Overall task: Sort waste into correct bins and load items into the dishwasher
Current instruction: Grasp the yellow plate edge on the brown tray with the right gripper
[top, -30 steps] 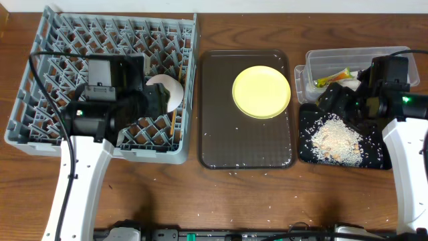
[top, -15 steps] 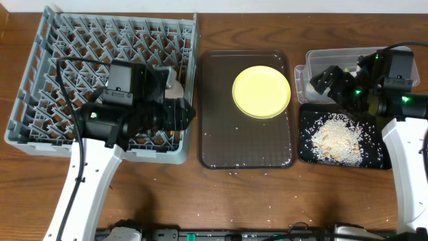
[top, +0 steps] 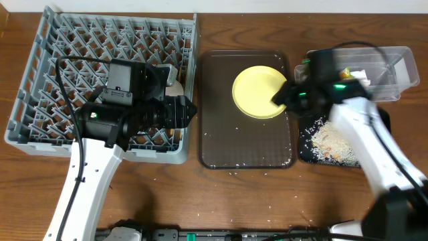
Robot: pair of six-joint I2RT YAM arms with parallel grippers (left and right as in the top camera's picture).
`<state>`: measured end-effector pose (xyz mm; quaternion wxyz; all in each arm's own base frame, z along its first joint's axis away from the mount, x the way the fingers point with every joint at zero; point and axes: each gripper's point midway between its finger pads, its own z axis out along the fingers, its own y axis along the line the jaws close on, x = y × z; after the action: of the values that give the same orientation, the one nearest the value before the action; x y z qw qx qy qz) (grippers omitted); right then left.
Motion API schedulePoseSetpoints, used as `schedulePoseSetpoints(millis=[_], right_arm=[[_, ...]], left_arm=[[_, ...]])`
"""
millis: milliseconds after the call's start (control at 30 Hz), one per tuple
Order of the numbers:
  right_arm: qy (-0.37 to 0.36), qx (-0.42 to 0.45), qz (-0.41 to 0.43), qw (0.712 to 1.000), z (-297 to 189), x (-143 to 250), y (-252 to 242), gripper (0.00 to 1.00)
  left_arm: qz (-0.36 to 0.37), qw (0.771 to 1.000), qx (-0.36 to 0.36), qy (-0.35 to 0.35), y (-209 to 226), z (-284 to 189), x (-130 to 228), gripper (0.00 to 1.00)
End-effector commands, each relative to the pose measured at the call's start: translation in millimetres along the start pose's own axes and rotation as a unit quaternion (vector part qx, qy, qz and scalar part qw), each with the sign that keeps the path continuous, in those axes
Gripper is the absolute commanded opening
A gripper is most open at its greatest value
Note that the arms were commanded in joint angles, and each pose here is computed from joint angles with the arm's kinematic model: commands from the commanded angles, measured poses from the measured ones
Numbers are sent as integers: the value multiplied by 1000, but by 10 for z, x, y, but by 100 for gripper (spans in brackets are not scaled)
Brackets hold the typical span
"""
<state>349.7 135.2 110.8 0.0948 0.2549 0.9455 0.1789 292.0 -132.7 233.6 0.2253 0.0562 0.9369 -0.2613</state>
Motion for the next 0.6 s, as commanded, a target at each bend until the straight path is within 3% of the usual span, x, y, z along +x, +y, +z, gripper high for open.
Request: schedulePoseSetpoints(millis=[0,100,300,400,533,567], right_arm=[[-39,74,83,993,317,-59,-180,56],[-31,92,100,990,586,-66,-241,59],[-18,130,134,982,989,-75,-457,52],[9,132,139,981,1146,14,-489,38],[16,136,127,982,1153,40,-507,1],[22,130,121,984,1148,51,-487,1]], left_arm=[[-5,1000,7,4,-30,-18,36,65],[-7,1000,6,7,-26,-18,52,65],[-6,1000,2,6,-13,-16,47,65],[-5,1000,-3,2,5,-14,26,65],[-5,1000,-10,0,27,-14,17,65],[-4,1000,-10,-1,27,-14,15,65]])
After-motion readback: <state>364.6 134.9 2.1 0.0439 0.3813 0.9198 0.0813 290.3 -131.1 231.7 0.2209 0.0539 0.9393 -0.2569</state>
